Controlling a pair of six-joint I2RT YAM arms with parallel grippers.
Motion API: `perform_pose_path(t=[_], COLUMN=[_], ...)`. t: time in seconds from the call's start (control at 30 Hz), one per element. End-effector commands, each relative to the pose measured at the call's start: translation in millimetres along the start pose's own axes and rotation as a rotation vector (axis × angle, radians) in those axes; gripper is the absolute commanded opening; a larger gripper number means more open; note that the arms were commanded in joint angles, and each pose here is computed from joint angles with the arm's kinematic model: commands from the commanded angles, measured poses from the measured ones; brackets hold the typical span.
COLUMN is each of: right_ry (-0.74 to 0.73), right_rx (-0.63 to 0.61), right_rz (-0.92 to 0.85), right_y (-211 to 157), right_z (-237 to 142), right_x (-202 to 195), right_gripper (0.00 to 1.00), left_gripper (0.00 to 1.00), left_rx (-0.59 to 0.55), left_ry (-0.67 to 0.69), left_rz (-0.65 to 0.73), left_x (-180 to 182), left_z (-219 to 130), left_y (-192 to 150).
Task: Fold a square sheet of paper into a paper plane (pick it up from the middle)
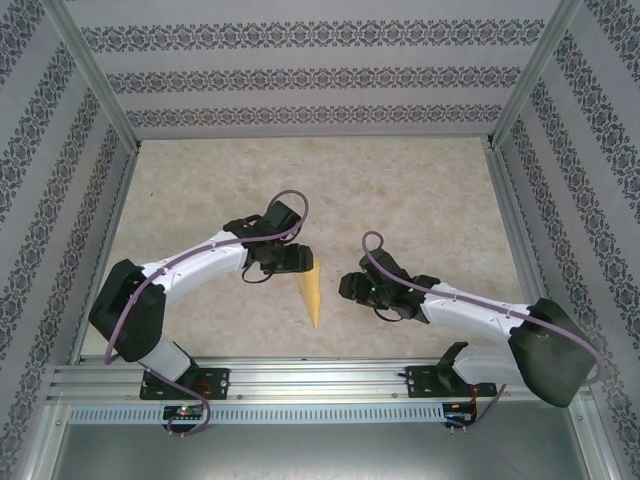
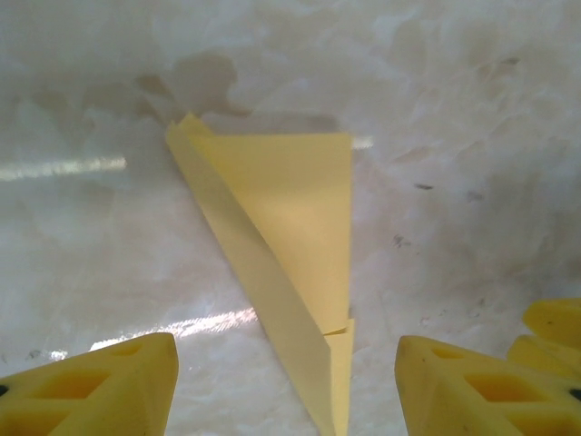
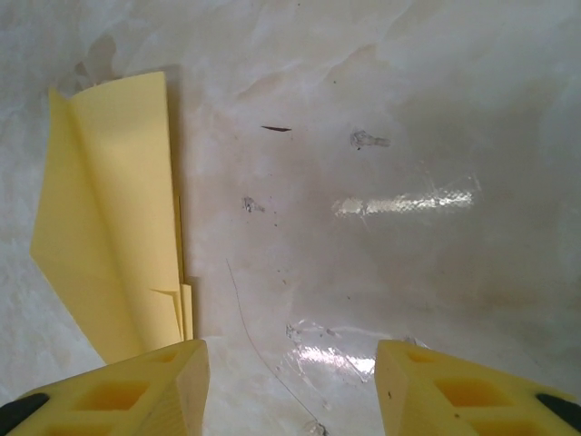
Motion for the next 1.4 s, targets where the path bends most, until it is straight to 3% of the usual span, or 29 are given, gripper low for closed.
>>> perform_pose_path(t=[0.0, 0.17, 0.37, 0.67, 0.93, 1.1, 1.17, 1.37], right_ry=[0.055, 0.097, 0.172, 0.253, 0.220, 0.166, 0.131, 0.096], right_rx=[-0.051, -0.044, -0.008, 0.075, 0.112, 0.045, 0.023, -0.012], right_rz=[-0.006, -0.006, -0.044, -0.099, -0.125, -0.128, -0.112, -0.050], right_y=[20, 22, 17, 10, 6, 12, 13, 10], right_z=[2, 11, 21, 43, 56, 41, 35, 27], right_x=[17, 27, 47, 71, 75, 68, 58, 36], right_gripper=[0.52, 0.52, 0.52, 0.52, 0.49, 0.52, 0.53, 0.54], left_gripper=[0.65, 0.61, 0.36, 0.13, 0.13, 0.30, 0.45, 0.55], left_rx=[0.030, 0.059, 0.012, -0.026, -0.025, -0.061, -0.076, -0.048], left_ry=[0.097, 0.119, 0.162, 0.171, 0.169, 0.111, 0.093, 0.041], left_rz=[-0.042, -0.025, -0.019, -0.010, -0.004, -0.006, -0.026, -0.044], left_x=[10, 3, 17, 30, 33, 22, 22, 12], left_z=[14, 25, 20, 12, 15, 5, 2, 10], left_y=[-7, -8, -9, -13, -15, -9, -7, -4])
Point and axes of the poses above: each hand's point on the last joint's axis, 136 mm out from that joint toward the fingers, its own z axis out along the fingers, its own x axis along the line the jaws close on, y = z × x, the point moved 6 cm from there along -z, back along the fingers, and after that the axes turned 13 degrees about -z, right-handed, at the moved point
